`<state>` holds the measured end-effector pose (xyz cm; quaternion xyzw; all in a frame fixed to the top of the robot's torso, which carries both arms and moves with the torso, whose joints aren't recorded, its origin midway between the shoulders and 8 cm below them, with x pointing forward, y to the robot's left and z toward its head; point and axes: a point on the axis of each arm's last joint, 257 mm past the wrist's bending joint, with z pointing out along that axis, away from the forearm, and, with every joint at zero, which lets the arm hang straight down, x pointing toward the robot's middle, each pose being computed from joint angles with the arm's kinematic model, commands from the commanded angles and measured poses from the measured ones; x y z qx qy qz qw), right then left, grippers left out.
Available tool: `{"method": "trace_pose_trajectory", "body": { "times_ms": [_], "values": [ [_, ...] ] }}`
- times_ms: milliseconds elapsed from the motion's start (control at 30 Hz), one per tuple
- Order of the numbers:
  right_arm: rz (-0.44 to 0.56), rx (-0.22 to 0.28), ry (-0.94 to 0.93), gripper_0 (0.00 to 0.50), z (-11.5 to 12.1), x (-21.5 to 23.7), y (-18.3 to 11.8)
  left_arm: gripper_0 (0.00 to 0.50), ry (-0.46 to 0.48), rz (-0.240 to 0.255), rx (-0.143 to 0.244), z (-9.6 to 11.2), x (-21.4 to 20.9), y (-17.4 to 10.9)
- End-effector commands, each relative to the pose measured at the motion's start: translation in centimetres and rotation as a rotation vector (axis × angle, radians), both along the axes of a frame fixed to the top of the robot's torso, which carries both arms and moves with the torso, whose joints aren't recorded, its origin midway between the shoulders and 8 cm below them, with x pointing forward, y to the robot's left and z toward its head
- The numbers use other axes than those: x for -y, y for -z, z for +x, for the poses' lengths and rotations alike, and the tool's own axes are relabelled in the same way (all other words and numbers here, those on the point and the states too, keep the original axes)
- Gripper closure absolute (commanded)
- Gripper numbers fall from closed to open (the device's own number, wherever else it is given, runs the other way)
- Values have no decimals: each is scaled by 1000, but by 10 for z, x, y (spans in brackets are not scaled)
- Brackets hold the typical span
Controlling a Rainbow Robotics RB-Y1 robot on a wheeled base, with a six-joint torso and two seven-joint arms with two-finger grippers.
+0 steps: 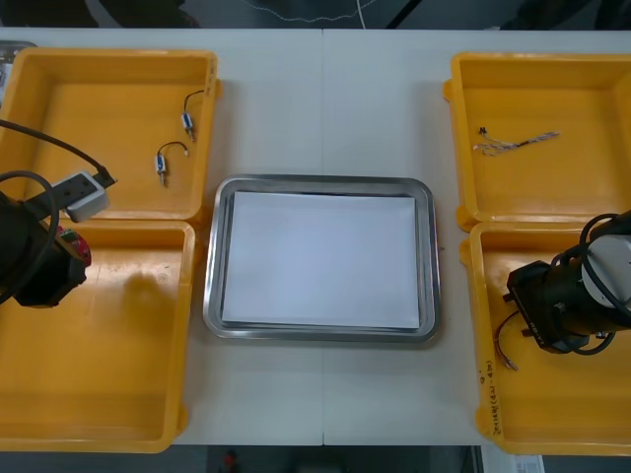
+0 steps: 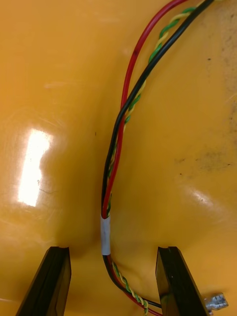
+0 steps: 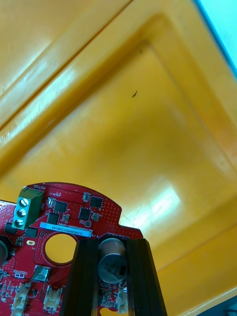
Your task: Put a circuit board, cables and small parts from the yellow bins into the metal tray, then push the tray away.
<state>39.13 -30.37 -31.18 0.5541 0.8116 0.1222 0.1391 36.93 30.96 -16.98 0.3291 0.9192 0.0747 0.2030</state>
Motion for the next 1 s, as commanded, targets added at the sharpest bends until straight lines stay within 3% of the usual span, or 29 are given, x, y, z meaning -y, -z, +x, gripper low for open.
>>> {"method": "trace_pose_trajectory", "body": {
  "times_ms": [33,400,800,833,867,900,933,1000],
  "values": [
    [16,31,24,0,12,-10,-9,500,148,6,49,10,44,-19],
    [24,18,35,0,11,-9,-3,500,278,-56,56,13,118,-22],
    [32,15,37,0,12,-10,0,500,278,-134,70,11,188,-15],
    [33,14,36,67,11,-10,0,500,275,-138,76,11,194,-15],
    [34,9,36,301,10,-10,1,500,271,-147,79,11,201,-15],
    [34,9,35,425,10,-11,1,499,269,-149,81,11,205,-14],
    [35,8,35,500,10,-11,1,500,263,-155,86,11,211,-14],
    [35,4,36,500,9,-11,1,499,257,-160,92,11,219,-12]
  ]
}}
